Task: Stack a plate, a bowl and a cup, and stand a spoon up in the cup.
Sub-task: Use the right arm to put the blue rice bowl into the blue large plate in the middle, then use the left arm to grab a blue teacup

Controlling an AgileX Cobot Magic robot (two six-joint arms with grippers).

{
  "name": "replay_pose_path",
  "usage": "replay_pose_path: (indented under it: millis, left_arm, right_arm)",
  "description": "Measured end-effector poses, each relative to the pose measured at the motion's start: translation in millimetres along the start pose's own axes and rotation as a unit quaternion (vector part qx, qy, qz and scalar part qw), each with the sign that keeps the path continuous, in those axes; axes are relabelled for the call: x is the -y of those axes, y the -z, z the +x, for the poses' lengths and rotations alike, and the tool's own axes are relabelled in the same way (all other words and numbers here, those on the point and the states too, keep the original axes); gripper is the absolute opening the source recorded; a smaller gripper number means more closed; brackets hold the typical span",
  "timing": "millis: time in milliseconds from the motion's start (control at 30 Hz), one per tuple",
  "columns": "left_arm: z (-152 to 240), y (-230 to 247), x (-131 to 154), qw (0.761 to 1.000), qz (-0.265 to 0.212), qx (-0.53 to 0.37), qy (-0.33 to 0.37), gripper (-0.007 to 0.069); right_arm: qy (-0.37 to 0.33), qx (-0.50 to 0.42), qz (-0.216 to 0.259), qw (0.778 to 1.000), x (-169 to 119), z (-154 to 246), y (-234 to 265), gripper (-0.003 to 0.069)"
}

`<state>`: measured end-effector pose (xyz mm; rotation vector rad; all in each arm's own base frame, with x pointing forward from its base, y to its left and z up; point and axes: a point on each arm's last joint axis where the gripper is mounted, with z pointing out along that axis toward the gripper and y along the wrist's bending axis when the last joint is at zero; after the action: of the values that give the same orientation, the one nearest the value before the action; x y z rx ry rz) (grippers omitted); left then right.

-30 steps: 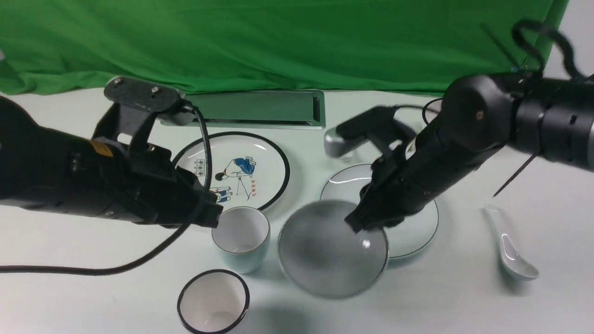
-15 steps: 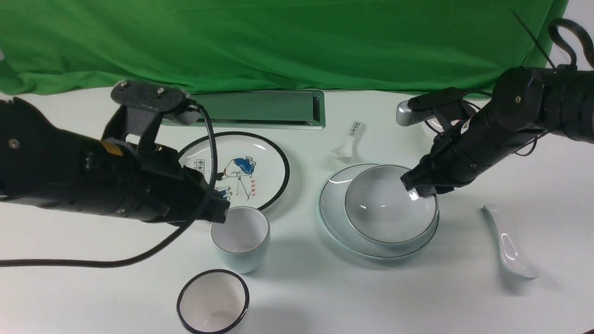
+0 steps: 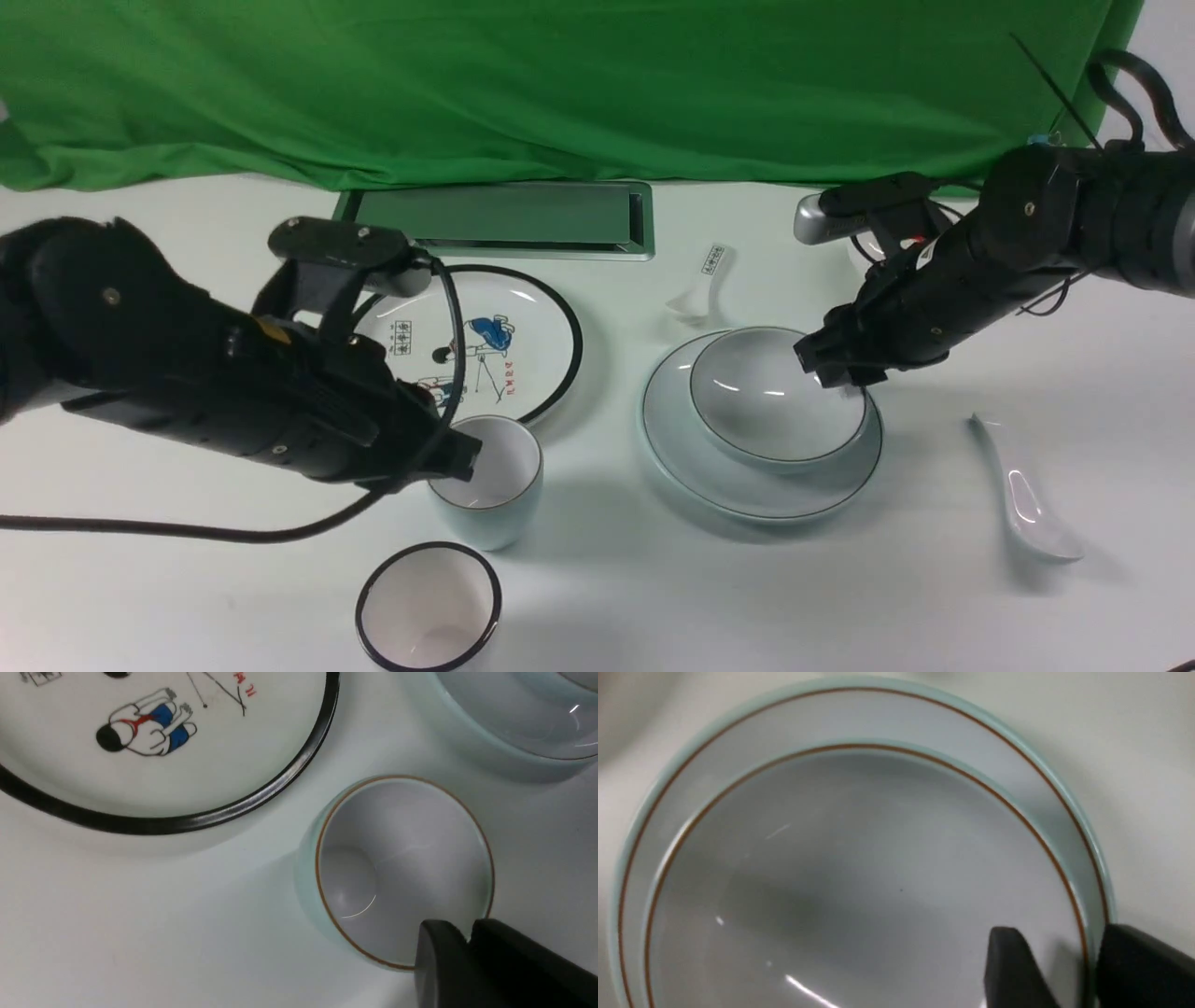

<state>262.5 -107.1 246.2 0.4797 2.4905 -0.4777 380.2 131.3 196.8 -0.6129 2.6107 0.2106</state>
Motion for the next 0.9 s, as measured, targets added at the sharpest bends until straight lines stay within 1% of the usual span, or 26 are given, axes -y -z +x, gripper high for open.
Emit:
replay_pose_path:
  millis: [100, 167, 200, 267, 333, 433, 500, 567, 667, 700, 767, 800, 867, 900]
  left_arm:
    - [-1, -8, -3, 1.000, -0.004, -0.012, 0.011, 0.0186]
    - [-3, -10, -4, 1.000, -0.006, -0.016, 0.016, 0.0235]
    - [-6, -13, -6, 0.999, -0.014, -0.021, 0.025, 0.0318]
    - [-10, -14, -8, 0.999, -0.023, -0.022, 0.038, 0.0384]
    - [-13, -16, -11, 0.998, -0.036, -0.024, 0.043, 0.0421]
    - [-16, -23, -16, 0.997, -0.053, -0.036, 0.039, 0.0429]
    - [-16, -32, -19, 0.996, -0.055, -0.049, 0.041, 0.0413]
    - [-14, -45, -23, 0.995, -0.056, -0.069, 0.048, 0.0368]
    - [-11, -58, -27, 0.993, -0.057, -0.084, 0.052, 0.0267]
    - [-10, -60, -27, 0.993, -0.058, -0.087, 0.054, 0.0216]
    - [-10, -62, -28, 0.993, -0.059, -0.087, 0.054, 0.0086]
    - [-11, -61, -28, 0.993, -0.060, -0.082, 0.052, 0.0038]
    - [-16, -56, -26, 0.995, -0.058, -0.071, 0.043, 0.0001]
    - [-19, -52, -25, 0.996, -0.057, -0.063, 0.040, -0.0001]
  right_arm:
    - [0.009, -0.025, -0.013, 1.000, -8, 0, 3, 0.0398]
    - [0.012, -0.035, -0.017, 0.999, -10, 0, 4, 0.0414]
    - [0.021, -0.051, -0.025, 0.998, -13, -1, 9, 0.0430]
    - [0.030, -0.062, -0.030, 0.997, -15, -3, 15, 0.0434]
    - [0.034, -0.062, -0.032, 0.997, -17, -5, 24, 0.0435]
    - [0.037, -0.045, -0.031, 0.998, -18, -8, 41, 0.0435]
    - [0.040, -0.027, -0.028, 0.998, -19, -12, 54, 0.0435]
    - [0.046, -0.013, -0.026, 0.999, -20, -13, 66, 0.0435]
    - [0.053, 0.002, -0.022, 0.998, -21, -15, 78, 0.0435]
    - [0.055, 0.007, -0.021, 0.998, -21, -15, 83, 0.0435]
    - [0.061, 0.014, -0.016, 0.998, -22, -15, 93, 0.0435]
    - [0.064, 0.015, -0.012, 0.998, -22, -14, 97, 0.0435]
    - [0.078, 0.016, 0.005, 0.997, -21, -12, 112, 0.0435]
    - [0.079, 0.017, 0.011, 0.997, -20, -11, 117, 0.0435]
